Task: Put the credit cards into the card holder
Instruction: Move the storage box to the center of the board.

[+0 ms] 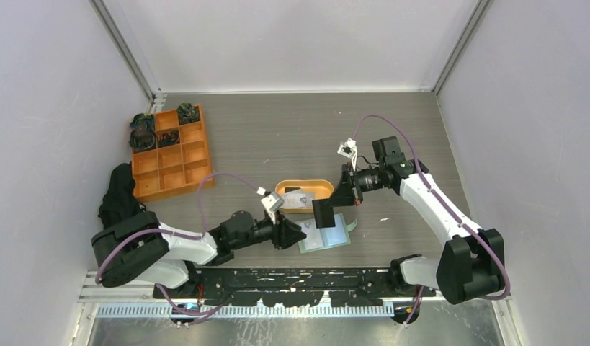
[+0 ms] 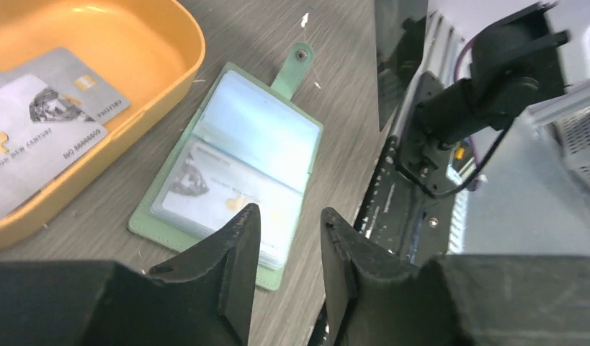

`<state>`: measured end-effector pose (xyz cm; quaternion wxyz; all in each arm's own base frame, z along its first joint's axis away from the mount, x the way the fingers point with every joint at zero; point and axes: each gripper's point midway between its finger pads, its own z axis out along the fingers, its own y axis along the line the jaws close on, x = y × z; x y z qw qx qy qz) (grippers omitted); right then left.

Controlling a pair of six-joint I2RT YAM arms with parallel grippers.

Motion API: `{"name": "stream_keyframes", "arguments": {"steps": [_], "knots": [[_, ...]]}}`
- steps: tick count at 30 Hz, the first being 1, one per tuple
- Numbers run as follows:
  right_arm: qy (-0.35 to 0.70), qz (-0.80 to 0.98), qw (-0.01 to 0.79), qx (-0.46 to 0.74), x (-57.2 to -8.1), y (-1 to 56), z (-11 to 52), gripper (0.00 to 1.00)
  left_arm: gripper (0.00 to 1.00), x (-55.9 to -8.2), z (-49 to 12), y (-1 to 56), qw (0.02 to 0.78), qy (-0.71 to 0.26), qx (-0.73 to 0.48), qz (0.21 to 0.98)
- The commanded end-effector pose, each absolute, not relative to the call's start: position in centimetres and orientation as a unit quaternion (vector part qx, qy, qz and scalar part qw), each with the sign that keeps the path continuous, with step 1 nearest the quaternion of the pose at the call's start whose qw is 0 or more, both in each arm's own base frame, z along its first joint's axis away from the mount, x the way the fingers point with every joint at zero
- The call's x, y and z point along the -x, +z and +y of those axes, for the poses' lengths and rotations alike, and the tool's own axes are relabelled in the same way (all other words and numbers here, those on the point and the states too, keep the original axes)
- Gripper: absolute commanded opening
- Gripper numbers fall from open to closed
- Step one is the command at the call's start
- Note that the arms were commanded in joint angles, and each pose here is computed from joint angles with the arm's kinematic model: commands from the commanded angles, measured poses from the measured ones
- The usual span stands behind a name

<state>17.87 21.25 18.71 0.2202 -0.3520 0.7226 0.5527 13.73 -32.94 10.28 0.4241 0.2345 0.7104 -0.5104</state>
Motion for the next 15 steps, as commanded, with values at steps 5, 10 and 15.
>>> {"name": "stream_keyframes", "arguments": {"steps": [5,10,15], "knots": [[0.521,0.735,0.271,0.34,-20.4,19.9,20.0,0.01,0.0,-17.0,-33.0,7.7,0.423,-0.346,-0.346,0.763],[0.515,0.738,0.274,0.338,-20.6,20.0,19.9,0.01,0.0,-18.0,-34.1,6.3,0.4,-0.302,-0.4,0.768],[0.512,0.742,0.276,0.335,-20.8,20.0,19.7,0.01,0.0,-19.5,-35.7,4.4,0.39,-0.284,-0.426,0.766]]}}
